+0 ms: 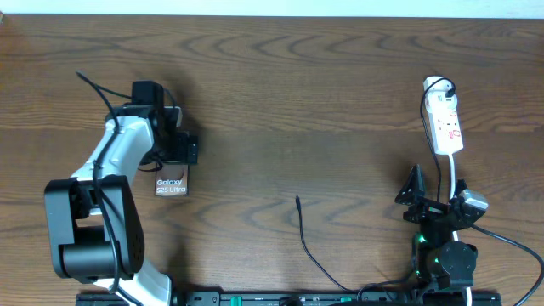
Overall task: Plug charger to phone and switch on socket
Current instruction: 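Close the left gripper on the phone's bottom edge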
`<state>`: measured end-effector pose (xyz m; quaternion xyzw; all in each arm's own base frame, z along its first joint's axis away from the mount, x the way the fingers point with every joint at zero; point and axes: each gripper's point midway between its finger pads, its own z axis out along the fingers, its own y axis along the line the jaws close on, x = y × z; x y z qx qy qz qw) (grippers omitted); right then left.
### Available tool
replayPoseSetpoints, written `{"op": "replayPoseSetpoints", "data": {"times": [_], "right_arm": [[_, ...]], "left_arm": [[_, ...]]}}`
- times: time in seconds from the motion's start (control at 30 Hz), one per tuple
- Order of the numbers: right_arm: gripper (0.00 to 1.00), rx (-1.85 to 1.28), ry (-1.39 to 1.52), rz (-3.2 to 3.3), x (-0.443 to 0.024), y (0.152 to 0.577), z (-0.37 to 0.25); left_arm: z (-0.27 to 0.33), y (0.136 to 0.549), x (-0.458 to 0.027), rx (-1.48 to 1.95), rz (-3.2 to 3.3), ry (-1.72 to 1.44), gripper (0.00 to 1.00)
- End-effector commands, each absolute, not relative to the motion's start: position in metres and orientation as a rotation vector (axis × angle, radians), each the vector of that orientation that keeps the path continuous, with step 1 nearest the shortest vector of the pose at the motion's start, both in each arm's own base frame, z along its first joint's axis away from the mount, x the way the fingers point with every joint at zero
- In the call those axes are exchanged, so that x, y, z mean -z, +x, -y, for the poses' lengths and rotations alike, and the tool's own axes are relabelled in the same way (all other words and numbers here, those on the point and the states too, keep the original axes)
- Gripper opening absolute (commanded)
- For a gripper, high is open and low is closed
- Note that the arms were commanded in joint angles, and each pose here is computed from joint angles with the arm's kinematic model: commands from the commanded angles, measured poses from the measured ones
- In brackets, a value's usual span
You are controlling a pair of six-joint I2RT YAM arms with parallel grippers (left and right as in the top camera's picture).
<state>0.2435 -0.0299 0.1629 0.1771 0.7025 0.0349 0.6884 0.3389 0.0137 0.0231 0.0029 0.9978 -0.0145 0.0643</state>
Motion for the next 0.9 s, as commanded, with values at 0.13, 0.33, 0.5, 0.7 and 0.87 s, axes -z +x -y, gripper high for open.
{"op": "replayPoseSetpoints", "data": {"times": [0.13, 0.33, 0.5, 0.7, 0.87], "right_arm": [[0.99, -0.070, 0.397, -1.570, -0.1629, 0.2430, 0.0304], [0.99, -0.071, 0.397, -1.570, -0.1630, 0.2430, 0.0304], [0.99, -0.070, 0.397, -1.570, -0.1629, 0.2430, 0.0304], [0.99, -0.070, 0.397, -1.570, -0.1629, 0.2430, 0.0304], [0.99, -0.071, 0.397, -1.570, -0.1630, 0.2430, 0.0304]], "left_arm": [[-0.0161, 0.3308, -0.0153, -0.020, -3.035, 0.027, 0.98], [-0.0156, 0.3285, -0.0116, -0.018, -3.036, 0.028, 0.98], [-0.0157, 0.3287, -0.0116, -0.018, -3.036, 0.027, 0.98], [-0.0163, 0.3329, -0.0120, -0.020, -3.018, 0.026, 0.98], [-0.0163, 0.3329, -0.0120, -0.020, -3.018, 0.026, 0.98]]}}
